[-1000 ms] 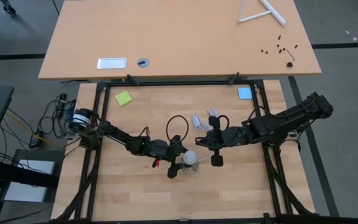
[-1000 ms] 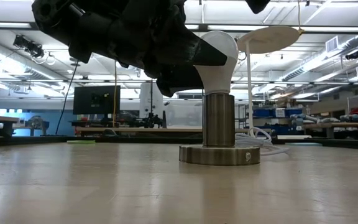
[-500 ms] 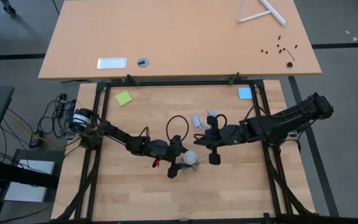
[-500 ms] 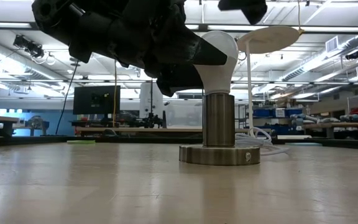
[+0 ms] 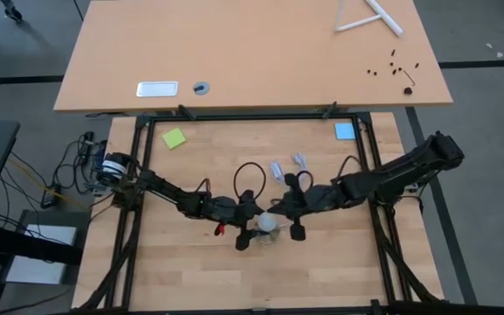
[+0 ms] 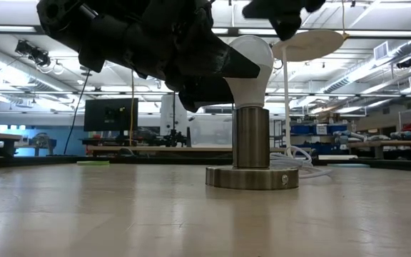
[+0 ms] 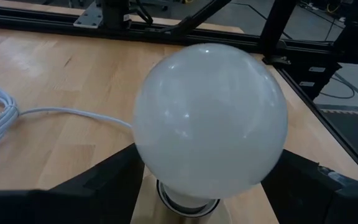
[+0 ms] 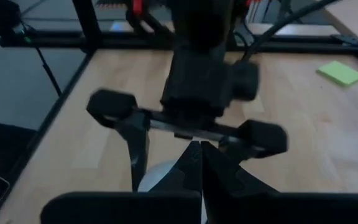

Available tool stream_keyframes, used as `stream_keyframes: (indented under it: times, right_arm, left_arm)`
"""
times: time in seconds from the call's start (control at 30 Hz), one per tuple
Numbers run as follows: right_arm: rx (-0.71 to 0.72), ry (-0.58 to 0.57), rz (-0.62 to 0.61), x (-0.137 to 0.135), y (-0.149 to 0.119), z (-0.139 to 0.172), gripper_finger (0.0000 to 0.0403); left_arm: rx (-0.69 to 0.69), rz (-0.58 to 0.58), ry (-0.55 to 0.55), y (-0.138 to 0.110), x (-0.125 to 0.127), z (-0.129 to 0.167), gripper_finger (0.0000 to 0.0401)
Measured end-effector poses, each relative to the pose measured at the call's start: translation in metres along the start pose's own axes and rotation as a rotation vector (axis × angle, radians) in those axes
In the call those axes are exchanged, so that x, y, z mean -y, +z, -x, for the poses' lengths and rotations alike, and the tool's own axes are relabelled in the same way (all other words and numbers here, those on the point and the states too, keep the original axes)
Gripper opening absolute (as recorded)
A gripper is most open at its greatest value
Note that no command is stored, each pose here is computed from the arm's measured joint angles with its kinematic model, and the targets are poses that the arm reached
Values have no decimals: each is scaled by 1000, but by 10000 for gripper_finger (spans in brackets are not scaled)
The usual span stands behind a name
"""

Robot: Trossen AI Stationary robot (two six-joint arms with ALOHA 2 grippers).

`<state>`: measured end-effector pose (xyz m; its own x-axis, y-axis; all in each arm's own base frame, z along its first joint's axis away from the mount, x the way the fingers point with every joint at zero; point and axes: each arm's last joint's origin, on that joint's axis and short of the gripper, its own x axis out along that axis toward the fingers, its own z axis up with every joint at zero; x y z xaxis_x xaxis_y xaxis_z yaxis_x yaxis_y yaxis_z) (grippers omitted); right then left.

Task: Screw lightbulb
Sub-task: Insert the lightbulb into the lamp

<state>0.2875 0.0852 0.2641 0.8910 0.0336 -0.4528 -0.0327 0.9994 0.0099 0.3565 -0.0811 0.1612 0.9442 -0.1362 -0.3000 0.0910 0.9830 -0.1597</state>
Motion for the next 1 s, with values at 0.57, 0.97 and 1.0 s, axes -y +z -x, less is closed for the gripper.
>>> stream_keyframes:
  times: [0.57,0.97,1.0]
  right_arm:
    - [-46,-179,57,0,-10,-8,2]
    - [0,-194,1,1,-33,-12,1]
    - [3,-192,0,1,-33,-12,1]
  left_arm:
    - [-8,-4,-17,0,5,2,304]
    - [-34,-10,-11,3,6,8,304]
    - [-32,-9,-11,3,6,8,304]
